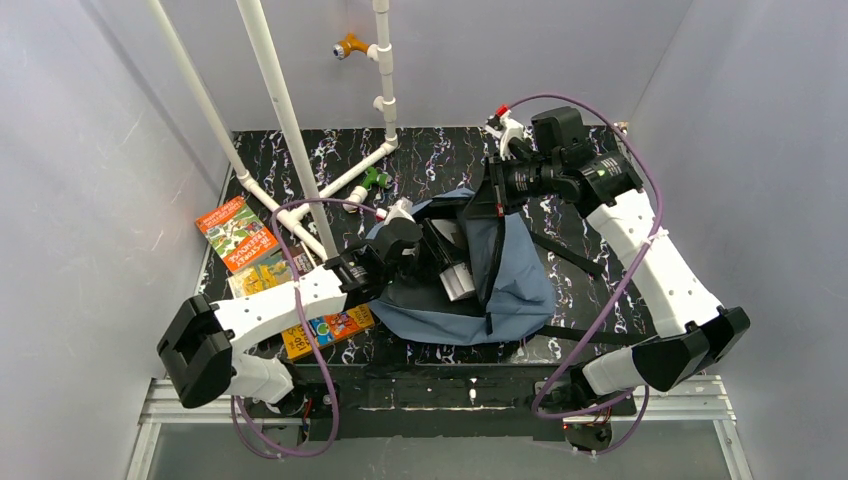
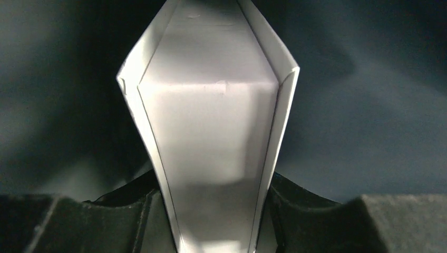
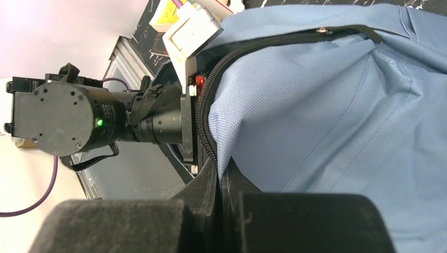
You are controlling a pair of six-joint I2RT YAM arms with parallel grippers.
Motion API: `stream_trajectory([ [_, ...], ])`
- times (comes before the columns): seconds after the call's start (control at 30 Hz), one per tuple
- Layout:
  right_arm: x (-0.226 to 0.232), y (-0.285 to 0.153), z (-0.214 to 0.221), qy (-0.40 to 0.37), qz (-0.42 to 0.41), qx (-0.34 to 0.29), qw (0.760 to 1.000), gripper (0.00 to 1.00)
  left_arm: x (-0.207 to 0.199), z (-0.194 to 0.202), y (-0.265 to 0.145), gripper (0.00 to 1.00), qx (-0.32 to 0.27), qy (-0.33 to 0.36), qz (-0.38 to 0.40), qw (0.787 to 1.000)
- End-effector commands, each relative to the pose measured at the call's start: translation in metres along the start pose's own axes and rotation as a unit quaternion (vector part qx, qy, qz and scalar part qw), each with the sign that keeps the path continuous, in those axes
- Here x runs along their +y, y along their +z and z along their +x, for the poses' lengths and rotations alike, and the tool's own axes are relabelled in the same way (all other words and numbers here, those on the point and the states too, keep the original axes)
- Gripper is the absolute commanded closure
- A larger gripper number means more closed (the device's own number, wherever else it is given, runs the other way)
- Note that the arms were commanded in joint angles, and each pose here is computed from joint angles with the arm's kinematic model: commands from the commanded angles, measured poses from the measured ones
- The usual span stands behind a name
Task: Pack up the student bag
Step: Place the book in the student bag.
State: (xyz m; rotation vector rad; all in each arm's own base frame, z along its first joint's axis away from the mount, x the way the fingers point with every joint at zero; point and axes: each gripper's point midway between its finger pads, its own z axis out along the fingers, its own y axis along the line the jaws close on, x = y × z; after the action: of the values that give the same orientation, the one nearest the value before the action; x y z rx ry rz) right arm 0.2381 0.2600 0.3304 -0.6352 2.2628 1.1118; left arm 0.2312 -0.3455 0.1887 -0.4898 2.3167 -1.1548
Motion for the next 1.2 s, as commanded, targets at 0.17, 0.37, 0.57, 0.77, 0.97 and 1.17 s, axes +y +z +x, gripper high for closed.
stream_trajectory([
  [0.17,0.016,0.004,-0.008,-0.029,-0.06,-0.018,0.998,0.99,-0.072,-0.011,0.004,1.0,-0.004,0.006,0.121,0.993],
  [0.37,0.01,0.007,0.002,-0.03,-0.056,-0.011,0.998,0.99,-0.035,0.0,0.063,1.0,0.048,-0.002,0.069,0.996],
  [0.57,-0.009,0.012,0.012,-0.028,-0.017,-0.002,0.999,0.99,-0.007,0.013,0.108,0.98,0.067,-0.012,0.054,0.996],
  [0.77,-0.043,0.004,0.01,-0.058,0.081,-0.001,0.995,0.98,0.026,0.008,0.094,0.45,0.04,0.022,0.023,0.999],
  [0.97,-0.101,-0.01,0.015,-0.066,0.236,0.01,0.969,0.99,0.051,0.021,0.072,0.02,0.071,0.005,-0.003,0.997],
  [1.17,-0.124,-0.018,0.01,-0.076,0.299,0.002,0.951,0.95,0.028,0.011,0.031,0.02,0.061,0.058,0.026,0.996],
])
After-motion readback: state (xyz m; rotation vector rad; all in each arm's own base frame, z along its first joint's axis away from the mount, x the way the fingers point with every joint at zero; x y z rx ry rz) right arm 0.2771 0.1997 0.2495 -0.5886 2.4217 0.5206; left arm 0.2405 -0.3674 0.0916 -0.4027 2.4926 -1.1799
